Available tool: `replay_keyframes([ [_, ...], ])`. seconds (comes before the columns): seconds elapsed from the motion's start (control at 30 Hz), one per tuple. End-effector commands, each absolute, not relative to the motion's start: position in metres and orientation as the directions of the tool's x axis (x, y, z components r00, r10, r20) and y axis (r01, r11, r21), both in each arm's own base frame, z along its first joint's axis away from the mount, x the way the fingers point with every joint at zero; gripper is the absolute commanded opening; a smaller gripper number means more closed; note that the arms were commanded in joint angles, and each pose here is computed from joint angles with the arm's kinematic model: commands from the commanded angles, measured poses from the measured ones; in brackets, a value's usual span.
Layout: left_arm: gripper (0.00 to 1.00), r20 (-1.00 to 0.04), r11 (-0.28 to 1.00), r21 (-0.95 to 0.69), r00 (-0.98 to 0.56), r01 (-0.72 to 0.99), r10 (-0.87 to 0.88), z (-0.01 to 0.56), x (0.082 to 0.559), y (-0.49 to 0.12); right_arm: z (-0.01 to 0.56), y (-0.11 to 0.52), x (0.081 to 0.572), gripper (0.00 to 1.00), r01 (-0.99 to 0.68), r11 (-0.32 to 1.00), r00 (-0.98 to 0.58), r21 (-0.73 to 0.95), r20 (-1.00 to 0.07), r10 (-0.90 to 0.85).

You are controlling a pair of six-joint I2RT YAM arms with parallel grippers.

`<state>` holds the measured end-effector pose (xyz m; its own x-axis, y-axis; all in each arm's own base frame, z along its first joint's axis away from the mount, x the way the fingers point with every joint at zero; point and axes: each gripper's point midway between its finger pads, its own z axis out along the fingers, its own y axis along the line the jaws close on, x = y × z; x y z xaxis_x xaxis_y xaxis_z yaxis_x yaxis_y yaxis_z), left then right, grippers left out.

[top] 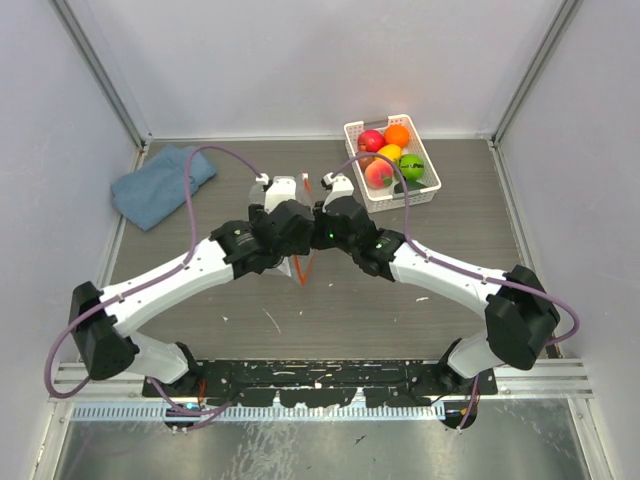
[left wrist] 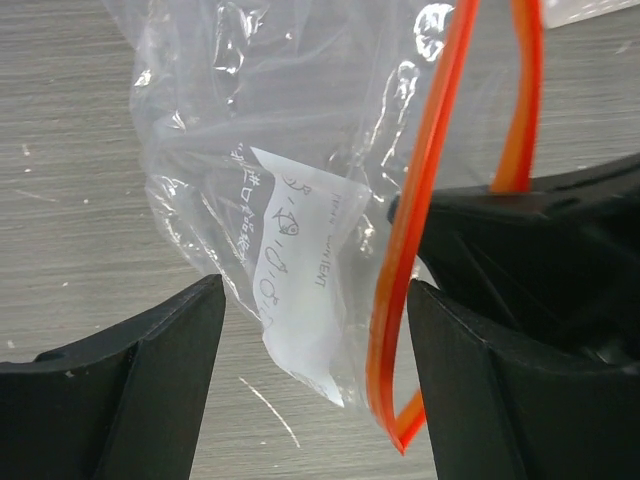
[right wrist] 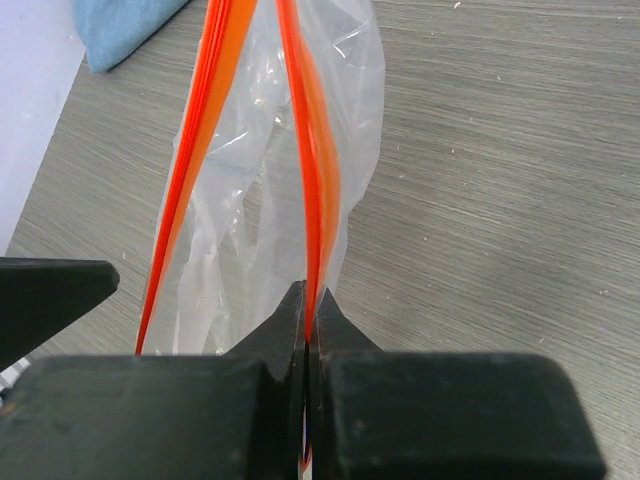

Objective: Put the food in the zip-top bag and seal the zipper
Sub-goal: Open the zipper of the food storage bag.

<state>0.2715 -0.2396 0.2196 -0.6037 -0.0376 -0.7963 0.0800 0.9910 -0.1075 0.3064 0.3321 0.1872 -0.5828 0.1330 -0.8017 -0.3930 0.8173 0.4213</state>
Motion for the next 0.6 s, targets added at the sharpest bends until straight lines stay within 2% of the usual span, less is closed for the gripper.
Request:
replay_keyframes([
  [0.0, 0.73, -0.845, 0.999, -0.037, -0.533, -0.012, -0.038, 0.242, 0.286, -0.226, 0.213, 0.339, 0.305, 0.01, -0.425, 0.777, -0.545, 0.464, -0.817, 0.189],
  [0.17, 0.62, -0.853, 0.995, 0.074, -0.521, -0.073, 0.025, 0.244, 0.286, -0.203, 0.207, 0.334, 0.308, 0.01, -0.403, 0.800, -0.542, 0.445, -0.820, 0.182],
  [0.5, 0.02, -0.867, 0.980, 0.176, -0.485, -0.089, 0.112, 0.277, 0.275, -0.167, 0.191, 0.333, 0.315, 0.01, -0.367, 0.837, -0.562, 0.407, -0.814, 0.149],
  [0.57, 0.00, -0.860, 0.975, 0.206, -0.490, -0.079, 0.142, 0.282, 0.273, -0.162, 0.186, 0.334, 0.316, 0.01, -0.363, 0.843, -0.568, 0.397, -0.812, 0.137],
])
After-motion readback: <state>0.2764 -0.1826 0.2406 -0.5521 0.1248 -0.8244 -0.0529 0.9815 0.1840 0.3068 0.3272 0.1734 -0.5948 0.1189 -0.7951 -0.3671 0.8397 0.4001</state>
